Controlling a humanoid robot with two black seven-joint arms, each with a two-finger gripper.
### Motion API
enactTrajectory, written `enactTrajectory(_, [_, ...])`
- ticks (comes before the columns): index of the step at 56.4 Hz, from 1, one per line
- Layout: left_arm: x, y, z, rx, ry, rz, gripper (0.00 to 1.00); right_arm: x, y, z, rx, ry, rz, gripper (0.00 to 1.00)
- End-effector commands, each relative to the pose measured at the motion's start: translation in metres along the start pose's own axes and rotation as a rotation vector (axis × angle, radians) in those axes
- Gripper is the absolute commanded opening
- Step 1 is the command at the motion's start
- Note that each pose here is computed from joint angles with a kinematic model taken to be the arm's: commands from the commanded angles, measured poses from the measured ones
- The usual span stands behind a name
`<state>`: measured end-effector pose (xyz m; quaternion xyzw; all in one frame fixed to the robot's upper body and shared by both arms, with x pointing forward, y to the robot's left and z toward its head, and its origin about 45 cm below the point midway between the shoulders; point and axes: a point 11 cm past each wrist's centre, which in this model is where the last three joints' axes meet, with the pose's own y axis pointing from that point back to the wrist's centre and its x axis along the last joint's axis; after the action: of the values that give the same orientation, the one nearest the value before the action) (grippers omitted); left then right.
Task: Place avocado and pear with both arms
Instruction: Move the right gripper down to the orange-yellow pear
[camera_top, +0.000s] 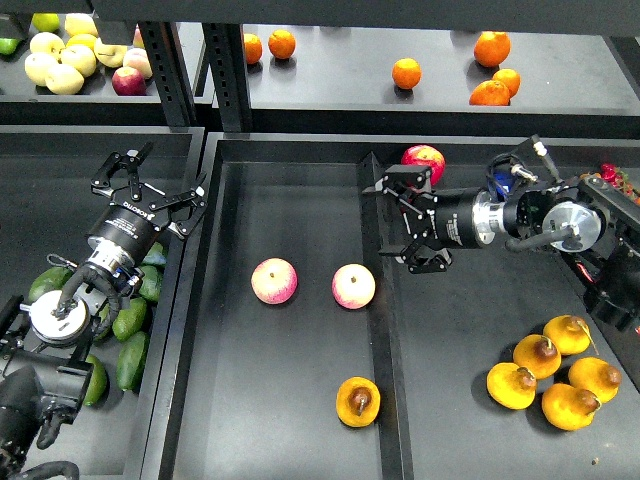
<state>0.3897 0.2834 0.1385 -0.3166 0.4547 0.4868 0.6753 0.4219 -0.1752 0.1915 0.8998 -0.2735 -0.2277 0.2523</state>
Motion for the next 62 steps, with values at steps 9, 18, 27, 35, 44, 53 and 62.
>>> enactTrajectory(9, [0.000, 0.000, 0.000, 0.000, 0.000, 0.000, 0.89, -0.016, -0.011, 0.013, -0.129, 0.169, -0.009, 1.00])
enactTrajectory(18, [0.000, 0.001, 0.000, -0.002, 0.000, -0.002, 0.90, -0.018, -0.016, 0.034, -0.210, 0.192, -0.015, 1.00])
enactTrajectory(27, [0.000, 0.002, -0.001, 0.000, 0.000, 0.000, 0.91, -0.018, -0.017, 0.058, -0.280, 0.202, -0.021, 1.00])
enactTrajectory(35, [0.000, 0.002, -0.001, 0.003, -0.001, 0.000, 0.91, -0.023, -0.021, 0.098, -0.357, 0.173, -0.045, 1.00])
enactTrajectory(44, [0.001, 0.001, -0.002, 0.003, 0.000, 0.002, 0.93, -0.031, -0.022, 0.136, -0.399, 0.116, -0.073, 1.00])
enactTrajectory(53, [0.002, 0.002, -0.001, -0.001, 0.002, 0.005, 0.98, -0.042, -0.025, 0.156, -0.421, 0.087, -0.102, 1.00])
enactTrajectory(62, [0.002, 0.002, -0.001, 0.000, 0.001, 0.004, 0.98, -0.049, -0.027, 0.167, -0.429, 0.069, -0.120, 1.00])
